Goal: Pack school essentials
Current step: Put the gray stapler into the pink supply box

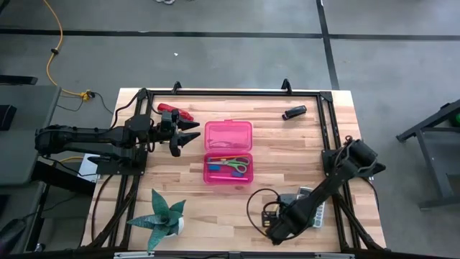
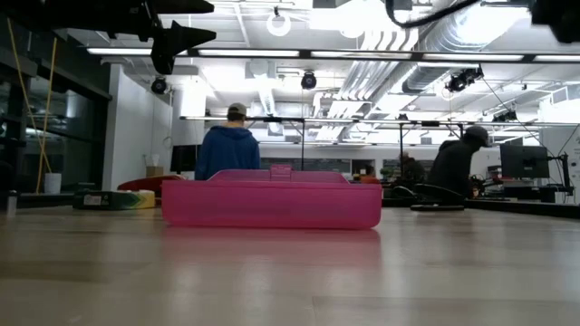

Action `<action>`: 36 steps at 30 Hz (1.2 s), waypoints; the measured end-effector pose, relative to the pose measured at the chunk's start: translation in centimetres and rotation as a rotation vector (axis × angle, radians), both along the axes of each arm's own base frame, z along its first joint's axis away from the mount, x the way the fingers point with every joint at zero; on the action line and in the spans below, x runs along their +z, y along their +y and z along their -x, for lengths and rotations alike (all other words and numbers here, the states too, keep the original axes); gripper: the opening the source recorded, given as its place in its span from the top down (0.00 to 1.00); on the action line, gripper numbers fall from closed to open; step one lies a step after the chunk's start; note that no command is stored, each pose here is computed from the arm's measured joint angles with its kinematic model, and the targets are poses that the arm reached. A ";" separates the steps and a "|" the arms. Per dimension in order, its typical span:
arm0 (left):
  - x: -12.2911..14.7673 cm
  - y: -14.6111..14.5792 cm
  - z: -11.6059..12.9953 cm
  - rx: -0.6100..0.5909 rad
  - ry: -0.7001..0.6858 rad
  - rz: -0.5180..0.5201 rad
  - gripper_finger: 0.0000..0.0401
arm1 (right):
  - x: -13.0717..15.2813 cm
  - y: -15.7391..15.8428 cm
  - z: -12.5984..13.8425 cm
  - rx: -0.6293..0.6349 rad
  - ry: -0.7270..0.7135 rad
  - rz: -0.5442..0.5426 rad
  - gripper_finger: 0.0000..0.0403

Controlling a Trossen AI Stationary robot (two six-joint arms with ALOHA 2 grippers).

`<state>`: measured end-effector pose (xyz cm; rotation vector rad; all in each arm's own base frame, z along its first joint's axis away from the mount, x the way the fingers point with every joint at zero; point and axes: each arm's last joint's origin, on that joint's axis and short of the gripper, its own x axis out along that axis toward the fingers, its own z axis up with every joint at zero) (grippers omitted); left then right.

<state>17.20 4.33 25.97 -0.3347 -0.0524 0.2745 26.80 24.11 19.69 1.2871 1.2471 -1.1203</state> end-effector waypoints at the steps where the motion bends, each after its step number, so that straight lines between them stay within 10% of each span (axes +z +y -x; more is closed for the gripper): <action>1: 0.0 0.0 0.0 0.000 0.000 0.000 0.48 | -0.5 0.0 -0.3 -0.004 0.001 0.004 0.36; 13: 0.0 0.0 0.0 0.000 -0.001 0.004 0.48 | -2.7 -0.4 -1.3 -0.042 0.069 0.029 0.37; 27: 0.0 0.0 0.0 0.000 -0.001 0.003 0.48 | -3.0 -0.6 -1.5 -0.075 0.084 0.030 0.74; 36: 0.0 0.0 0.0 0.000 0.000 0.001 0.48 | -2.1 -0.9 -1.2 -0.058 0.084 0.034 0.80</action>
